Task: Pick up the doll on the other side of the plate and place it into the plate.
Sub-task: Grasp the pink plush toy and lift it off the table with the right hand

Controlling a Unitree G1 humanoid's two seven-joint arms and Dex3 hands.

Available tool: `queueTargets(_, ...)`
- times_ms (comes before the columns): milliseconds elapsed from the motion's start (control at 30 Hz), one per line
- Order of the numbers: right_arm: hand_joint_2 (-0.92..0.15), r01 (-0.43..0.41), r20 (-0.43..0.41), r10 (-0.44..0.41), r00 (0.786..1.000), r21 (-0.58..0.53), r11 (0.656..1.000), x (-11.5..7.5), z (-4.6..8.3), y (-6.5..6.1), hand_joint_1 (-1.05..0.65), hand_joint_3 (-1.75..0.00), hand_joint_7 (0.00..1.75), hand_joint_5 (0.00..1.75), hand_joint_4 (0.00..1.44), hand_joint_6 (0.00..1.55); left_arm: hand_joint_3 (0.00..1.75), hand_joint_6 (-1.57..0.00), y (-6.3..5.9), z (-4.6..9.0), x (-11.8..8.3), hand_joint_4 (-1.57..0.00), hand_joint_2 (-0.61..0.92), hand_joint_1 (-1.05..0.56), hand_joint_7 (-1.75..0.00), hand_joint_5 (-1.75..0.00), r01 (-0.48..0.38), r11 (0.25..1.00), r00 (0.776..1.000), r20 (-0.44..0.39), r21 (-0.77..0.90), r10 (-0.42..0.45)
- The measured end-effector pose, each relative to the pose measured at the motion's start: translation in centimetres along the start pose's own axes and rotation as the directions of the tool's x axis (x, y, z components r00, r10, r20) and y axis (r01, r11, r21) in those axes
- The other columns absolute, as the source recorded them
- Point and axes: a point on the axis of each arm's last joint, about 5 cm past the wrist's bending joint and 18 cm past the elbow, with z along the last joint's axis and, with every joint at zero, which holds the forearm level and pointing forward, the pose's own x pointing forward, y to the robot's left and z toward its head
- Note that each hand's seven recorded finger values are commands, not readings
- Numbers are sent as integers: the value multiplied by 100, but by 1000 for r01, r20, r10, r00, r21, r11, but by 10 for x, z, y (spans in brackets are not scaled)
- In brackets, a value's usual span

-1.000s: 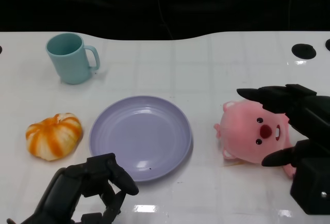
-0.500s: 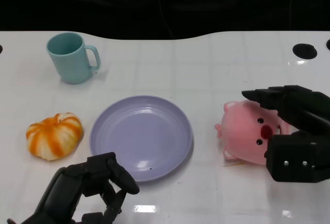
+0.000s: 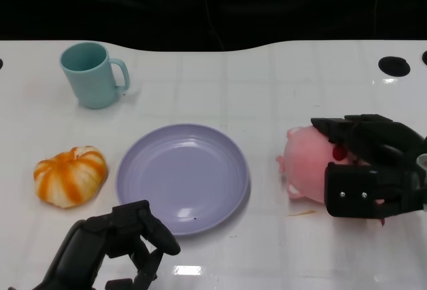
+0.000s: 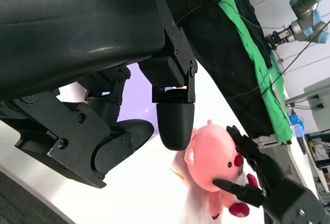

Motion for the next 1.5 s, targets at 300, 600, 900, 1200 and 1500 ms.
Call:
queueTargets(300, -83, 12, -47, -12, 999, -1, 1000, 27, 7, 10, -42, 0, 7, 24, 45, 59, 111, -83, -1, 1, -1, -79, 52, -7, -116, -150, -3, 1000, 1000, -2, -3, 3)
queueTargets(600, -91, 187, -39, -183, 982, 157, 970, 30, 1, 25, -10, -10, 72, 143, 72, 89, 110, -82, -1, 4, -3, -79, 53, -8, -116, -149, -5, 1000, 1000, 5, 2, 5)
queueTargets(900, -56, 211, 7, -214, 977, 153, 966, 32, 6, 22, -16, -75, 108, 173, 84, 96, 110, -82, -1, 5, -2, -78, 53, -6, -117, -151, -5, 1000, 1000, 5, 1, 5)
queueTargets(1200, -48, 251, 55, -264, 963, 173, 952, 31, 12, 20, -13, -110, 173, 175, 90, 73, 112, -82, -2, 5, -2, -78, 52, -5, -117, -152, 2, 1000, 1000, -4, -3, -2)
queueTargets(1500, -38, 376, 114, -403, 908, 203, 904, 23, 16, 13, -14, -129, 174, 175, 94, 75, 112, -83, -3, 8, -5, -78, 52, -6, -115, -150, 2, 1000, 1000, -7, -2, -2)
